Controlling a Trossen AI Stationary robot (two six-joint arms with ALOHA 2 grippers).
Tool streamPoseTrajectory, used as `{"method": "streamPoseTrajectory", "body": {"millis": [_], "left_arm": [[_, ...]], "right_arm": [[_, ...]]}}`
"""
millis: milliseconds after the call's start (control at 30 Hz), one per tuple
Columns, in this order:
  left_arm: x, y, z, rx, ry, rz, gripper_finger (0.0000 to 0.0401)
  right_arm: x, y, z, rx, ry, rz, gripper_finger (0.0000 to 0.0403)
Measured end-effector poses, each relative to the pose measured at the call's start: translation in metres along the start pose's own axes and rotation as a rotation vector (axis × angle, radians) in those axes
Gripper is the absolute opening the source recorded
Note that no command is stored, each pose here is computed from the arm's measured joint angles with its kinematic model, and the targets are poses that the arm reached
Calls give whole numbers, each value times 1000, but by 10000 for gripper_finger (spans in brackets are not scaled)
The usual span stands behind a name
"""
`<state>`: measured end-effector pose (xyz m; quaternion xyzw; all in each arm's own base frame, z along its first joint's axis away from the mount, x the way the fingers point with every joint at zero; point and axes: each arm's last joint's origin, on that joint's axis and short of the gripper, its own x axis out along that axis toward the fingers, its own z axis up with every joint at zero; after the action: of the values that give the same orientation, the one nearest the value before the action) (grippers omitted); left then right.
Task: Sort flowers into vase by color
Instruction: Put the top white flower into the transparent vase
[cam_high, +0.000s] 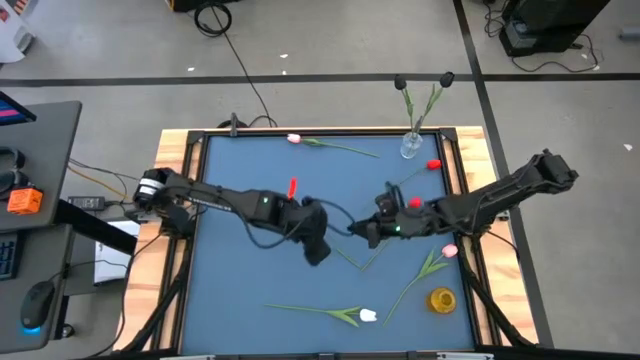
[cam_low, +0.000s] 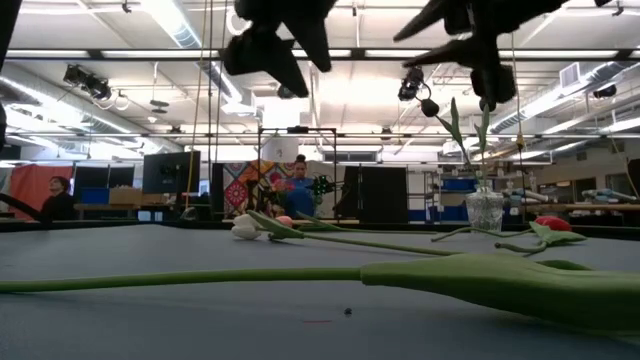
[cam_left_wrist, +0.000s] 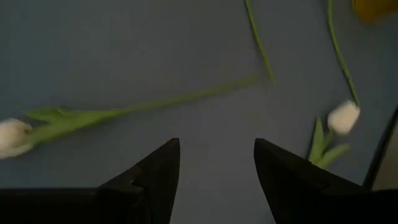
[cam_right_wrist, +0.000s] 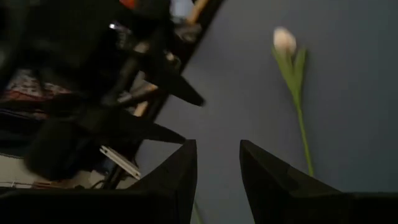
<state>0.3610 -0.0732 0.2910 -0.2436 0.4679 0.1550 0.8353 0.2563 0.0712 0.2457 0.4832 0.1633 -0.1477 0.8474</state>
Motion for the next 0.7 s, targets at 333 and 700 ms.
{"method": "streamPoseTrajectory", "body": {"millis": [333,700], "left_arm": [[-7,-36,-43,81,-2,6,210],[12,-66,-56,35,-57,-105,210]], "right_arm": [[14,10,-37,84,136,-126,126],[-9,21,-63,42,392,-436,125]]}}
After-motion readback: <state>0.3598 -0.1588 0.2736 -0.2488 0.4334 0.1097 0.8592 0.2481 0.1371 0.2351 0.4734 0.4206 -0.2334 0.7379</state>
